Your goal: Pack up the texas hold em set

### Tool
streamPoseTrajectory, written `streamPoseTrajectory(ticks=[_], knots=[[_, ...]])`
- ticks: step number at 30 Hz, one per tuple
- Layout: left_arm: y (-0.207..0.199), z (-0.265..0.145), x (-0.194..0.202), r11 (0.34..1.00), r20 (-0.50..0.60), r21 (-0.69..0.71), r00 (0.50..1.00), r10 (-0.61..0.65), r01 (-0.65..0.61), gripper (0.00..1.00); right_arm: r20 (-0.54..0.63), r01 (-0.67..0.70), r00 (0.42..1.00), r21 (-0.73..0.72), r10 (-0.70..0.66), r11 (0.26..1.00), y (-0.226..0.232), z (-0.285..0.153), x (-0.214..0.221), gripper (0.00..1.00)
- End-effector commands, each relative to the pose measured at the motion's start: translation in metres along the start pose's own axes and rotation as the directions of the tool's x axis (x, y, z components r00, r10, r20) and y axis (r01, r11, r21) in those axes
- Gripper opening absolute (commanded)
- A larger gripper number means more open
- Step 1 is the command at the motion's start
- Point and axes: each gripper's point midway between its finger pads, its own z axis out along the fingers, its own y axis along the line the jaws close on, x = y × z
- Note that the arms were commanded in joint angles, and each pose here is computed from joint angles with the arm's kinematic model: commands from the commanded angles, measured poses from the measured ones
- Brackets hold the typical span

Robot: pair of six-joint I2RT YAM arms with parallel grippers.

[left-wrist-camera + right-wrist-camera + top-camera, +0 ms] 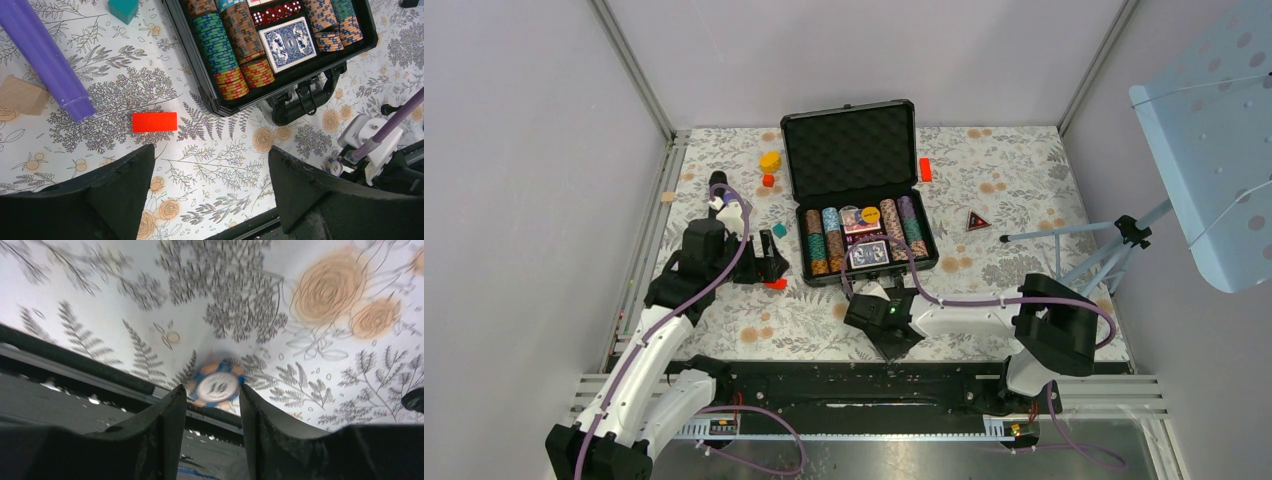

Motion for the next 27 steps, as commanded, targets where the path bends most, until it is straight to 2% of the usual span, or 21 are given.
streamPoseTrajectory(ticks=[1, 10, 12, 15, 16, 22, 27], knots=[[-0.004, 0.001, -0.011, 1.000, 0.042, 0.019, 0.999, 0.021, -0.022, 0.83, 0.173, -0.067, 0.983, -0.001, 0.066, 0.998, 0.001, -0.014, -0.047, 0.49], [-0.003, 0.001, -0.011, 1.000, 0.042, 0.018, 0.999, 0.020, -0.020, 0.83, 0.188, -0.080, 0.979, 0.009, 0.077, 0.997, -0.002, -0.015, -0.051, 0.49], [-0.003, 0.001, -0.011, 1.000, 0.041, 0.019, 0.999, 0.020, -0.021, 0.83, 0.189, -0.084, 0.979, 0.018, 0.080, 0.996, -0.005, -0.014, -0.050, 0.55], [-0.004, 0.001, -0.010, 1.000, 0.038, 0.020, 0.999, 0.020, -0.021, 0.83, 0.184, -0.078, 0.980, 0.024, 0.072, 0.997, -0.010, -0.011, -0.046, 0.75], [-0.004, 0.001, -0.011, 1.000, 0.040, 0.019, 0.999, 0.020, -0.021, 0.83, 0.183, -0.064, 0.981, 0.017, 0.060, 0.998, -0.011, -0.010, -0.045, 0.78], [-0.003, 0.001, -0.011, 1.000, 0.041, 0.017, 0.999, 0.021, -0.022, 0.83, 0.178, 0.033, 0.984, -0.035, -0.026, 0.999, -0.007, -0.005, -0.037, 0.86], [-0.003, 0.001, -0.011, 1.000, 0.042, 0.018, 0.999, 0.021, -0.022, 0.83, 0.130, 0.068, 0.990, -0.084, -0.056, 0.994, 0.004, 0.004, -0.030, 0.87]])
